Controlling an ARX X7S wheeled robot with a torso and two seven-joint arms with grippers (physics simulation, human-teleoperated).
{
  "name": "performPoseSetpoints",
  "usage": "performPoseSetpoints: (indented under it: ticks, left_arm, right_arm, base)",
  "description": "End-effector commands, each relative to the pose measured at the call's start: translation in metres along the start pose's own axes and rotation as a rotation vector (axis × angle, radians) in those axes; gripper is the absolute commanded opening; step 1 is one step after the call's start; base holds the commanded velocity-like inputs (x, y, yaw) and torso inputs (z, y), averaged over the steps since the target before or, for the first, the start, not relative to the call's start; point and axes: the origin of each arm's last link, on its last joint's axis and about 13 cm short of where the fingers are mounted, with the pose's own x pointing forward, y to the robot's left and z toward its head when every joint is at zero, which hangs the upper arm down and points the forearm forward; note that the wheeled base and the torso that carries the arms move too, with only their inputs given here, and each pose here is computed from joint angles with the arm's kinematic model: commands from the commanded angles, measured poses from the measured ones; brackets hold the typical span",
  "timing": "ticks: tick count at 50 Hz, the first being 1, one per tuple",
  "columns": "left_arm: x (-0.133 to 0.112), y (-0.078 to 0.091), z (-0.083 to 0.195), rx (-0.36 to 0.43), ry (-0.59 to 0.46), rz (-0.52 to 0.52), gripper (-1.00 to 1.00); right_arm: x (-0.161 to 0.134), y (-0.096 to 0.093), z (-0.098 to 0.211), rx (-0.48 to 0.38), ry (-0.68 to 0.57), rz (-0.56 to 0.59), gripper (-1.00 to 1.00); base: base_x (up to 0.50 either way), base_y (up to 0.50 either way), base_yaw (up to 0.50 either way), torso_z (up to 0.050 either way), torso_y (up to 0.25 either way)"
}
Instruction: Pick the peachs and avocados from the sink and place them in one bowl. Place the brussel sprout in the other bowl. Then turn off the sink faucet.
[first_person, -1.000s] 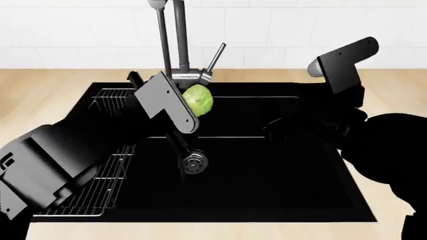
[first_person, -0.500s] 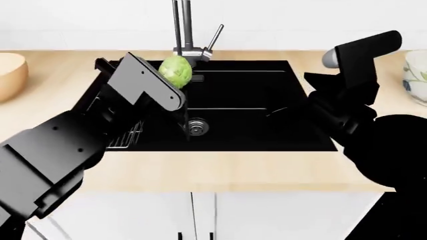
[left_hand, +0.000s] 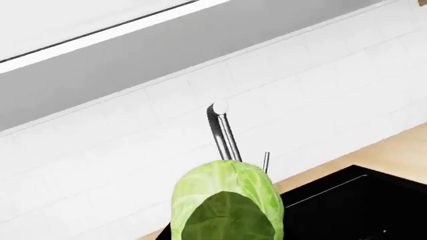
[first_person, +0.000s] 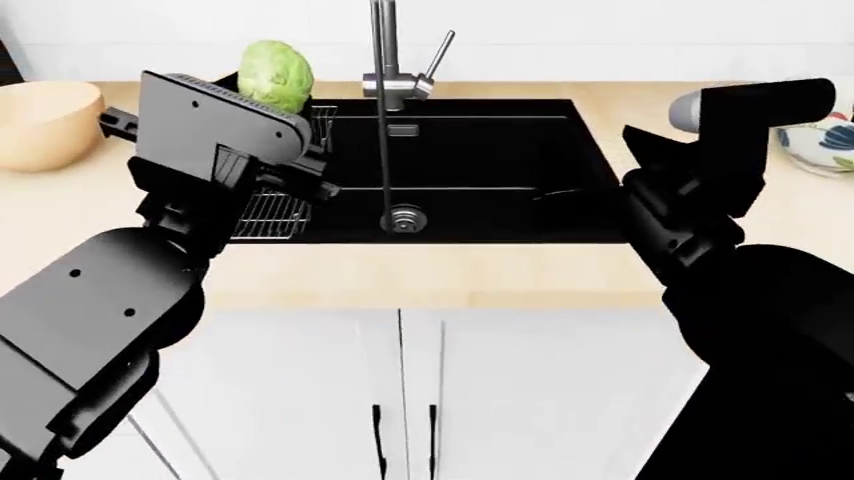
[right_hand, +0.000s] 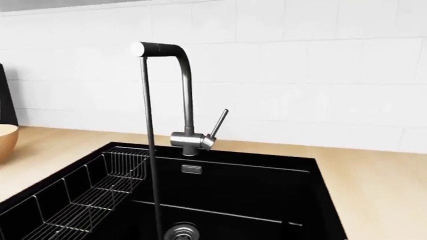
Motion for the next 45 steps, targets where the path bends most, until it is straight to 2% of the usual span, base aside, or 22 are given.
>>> performPoseSetpoints:
  ticks: [1, 12, 24, 45]
  left_arm:
    - [-0.0021, -0.0002, -0.0048, -0.068, -0.009, 0.1, -1.0]
    - [-0.0032, 0.0036, -0.0036, -0.025, -0.038, 0.135, -1.0]
    - [0.0, 0.0022, -0.0036, 0.011, -0.042, 0.127, -1.0]
    - [0.0011, 0.0027, -0.0042, 0.006, -0.033, 0.135, -1.0]
  right_arm:
    - [0.0069, 0.0046, -0.0055, 0.047, -0.038, -0.039, 1.0]
    - [0.0051, 0.0093, -0.0042, 0.043, -0.058, -0.033, 1.0]
    - [0.004, 0.0113, -0.0053, 0.046, -0.07, -0.036, 1.0]
    - [0.0028, 0.0132, -0.0036, 0.05, -0.087, -0.023, 1.0]
  base:
    - [0.0, 0.5, 0.0, 0.0, 0.0]
    - [0.0, 0.5, 0.0, 0.0, 0.0]
    - [0.0, 0.5, 0.0, 0.0, 0.0]
    - [0.0, 0.5, 0.0, 0.0, 0.0]
